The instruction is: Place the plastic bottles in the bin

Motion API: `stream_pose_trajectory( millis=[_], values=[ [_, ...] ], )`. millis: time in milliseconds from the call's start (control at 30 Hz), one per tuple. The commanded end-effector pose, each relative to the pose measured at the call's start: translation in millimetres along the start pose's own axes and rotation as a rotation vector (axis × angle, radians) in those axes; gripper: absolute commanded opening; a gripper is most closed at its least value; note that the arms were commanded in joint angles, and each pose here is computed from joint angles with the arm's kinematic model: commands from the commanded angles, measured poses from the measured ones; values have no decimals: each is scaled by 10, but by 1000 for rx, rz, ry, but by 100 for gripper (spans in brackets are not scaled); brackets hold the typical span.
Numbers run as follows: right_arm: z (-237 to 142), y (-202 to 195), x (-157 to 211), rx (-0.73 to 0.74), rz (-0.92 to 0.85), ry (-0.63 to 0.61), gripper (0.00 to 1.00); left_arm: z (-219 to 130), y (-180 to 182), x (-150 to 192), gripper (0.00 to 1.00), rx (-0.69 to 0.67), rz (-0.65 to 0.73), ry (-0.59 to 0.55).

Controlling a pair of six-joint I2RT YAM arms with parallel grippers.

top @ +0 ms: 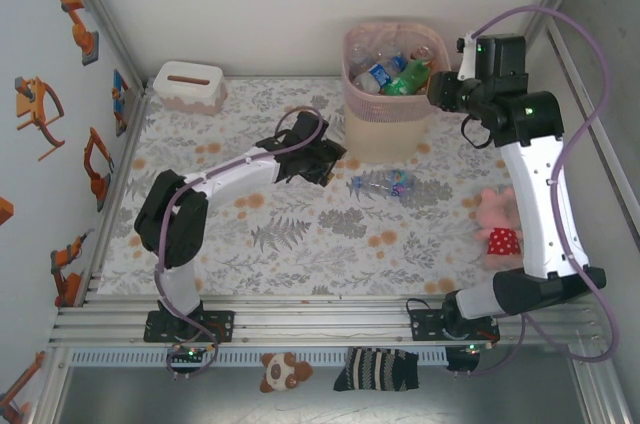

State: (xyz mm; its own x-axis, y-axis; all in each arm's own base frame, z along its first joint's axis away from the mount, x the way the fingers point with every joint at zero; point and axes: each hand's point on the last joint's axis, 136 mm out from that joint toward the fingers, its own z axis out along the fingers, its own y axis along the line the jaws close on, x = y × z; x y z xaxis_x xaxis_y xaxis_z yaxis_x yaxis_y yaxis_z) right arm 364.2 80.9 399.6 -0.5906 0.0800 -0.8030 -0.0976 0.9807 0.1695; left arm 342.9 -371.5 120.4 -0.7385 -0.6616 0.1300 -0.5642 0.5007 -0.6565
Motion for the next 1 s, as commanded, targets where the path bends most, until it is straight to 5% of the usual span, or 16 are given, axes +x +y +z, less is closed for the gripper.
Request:
stream_pose_trajectory(
  millis=[0, 367, 967],
  values=[
    [-99, -94, 23, 42, -20, -9, 41, 115, -10, 99, 56, 17, -192, 48],
    [-172, -163, 54, 75, -39, -13, 41, 560, 26, 224, 62, 10, -380, 100],
    [-264, -289, 88, 138, -82, -14, 41, 967, 93, 220, 59, -32, -459, 104]
  ],
)
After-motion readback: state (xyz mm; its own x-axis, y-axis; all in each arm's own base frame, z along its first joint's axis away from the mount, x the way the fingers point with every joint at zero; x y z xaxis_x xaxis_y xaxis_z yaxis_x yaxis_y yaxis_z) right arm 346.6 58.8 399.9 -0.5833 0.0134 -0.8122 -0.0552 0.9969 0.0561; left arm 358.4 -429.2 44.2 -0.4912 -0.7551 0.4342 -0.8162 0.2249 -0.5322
